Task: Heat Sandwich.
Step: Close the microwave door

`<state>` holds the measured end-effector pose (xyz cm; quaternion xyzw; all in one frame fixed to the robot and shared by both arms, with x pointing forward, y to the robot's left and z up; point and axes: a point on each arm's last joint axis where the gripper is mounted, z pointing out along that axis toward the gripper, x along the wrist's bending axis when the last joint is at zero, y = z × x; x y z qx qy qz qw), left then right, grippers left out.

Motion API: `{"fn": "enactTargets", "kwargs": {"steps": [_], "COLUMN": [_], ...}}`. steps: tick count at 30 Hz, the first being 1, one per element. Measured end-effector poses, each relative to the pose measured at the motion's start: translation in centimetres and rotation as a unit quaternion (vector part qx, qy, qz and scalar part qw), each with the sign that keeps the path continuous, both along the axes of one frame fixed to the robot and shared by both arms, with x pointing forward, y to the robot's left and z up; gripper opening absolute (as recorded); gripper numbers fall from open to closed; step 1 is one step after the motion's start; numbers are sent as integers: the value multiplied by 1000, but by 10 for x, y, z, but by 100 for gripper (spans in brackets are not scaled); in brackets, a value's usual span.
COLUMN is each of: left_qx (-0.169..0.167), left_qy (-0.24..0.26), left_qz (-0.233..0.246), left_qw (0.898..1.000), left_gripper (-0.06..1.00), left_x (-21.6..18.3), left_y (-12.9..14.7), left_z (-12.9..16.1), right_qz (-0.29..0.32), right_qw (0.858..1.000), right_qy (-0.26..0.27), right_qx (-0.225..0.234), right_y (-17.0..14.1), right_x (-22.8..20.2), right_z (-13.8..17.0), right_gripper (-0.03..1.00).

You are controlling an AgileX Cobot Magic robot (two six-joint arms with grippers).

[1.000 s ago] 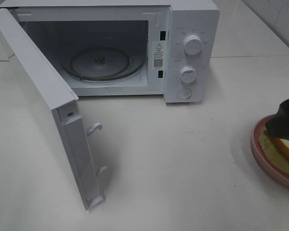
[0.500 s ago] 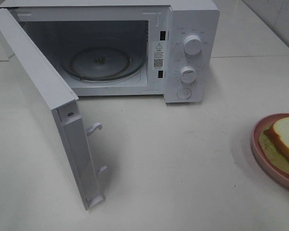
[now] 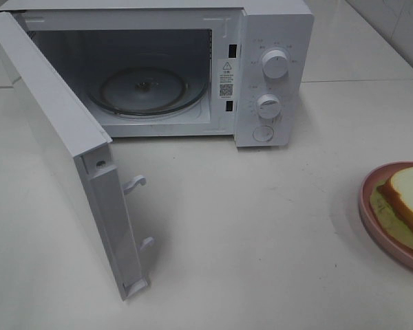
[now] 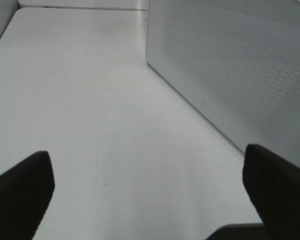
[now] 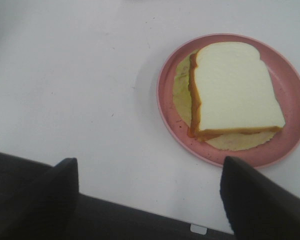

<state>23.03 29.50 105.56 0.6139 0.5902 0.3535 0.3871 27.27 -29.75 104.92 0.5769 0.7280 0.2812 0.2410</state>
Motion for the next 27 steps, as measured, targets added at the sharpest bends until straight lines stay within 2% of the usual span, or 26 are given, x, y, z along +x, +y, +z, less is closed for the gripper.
{"fn": "enactTargets", "kwargs": {"steps": [3,9,16,27], "left_qx": [0,0,0,0], "left_qy": [0,0,0,0], "left_qz": [0,0,0,0], "left_qw": [1000,1000,1000,1000], "left_gripper": [96,96,96,96], "left_x": [0,0,0,0], "left_y": [0,0,0,0], "left_z": [0,0,0,0], "right_qz": [-38,-72,-124,-142], "right_qw": [999,995,982,979], "right_qy": [-29,-70,-134,-140], "right_qx": [11,27,40,47], "right_y": [-5,-9,-12,-11], "right_x": [-8,-20,-40,-41], "right_z": [1,3,2,-2], "right_gripper": [76,76,76,76]}}
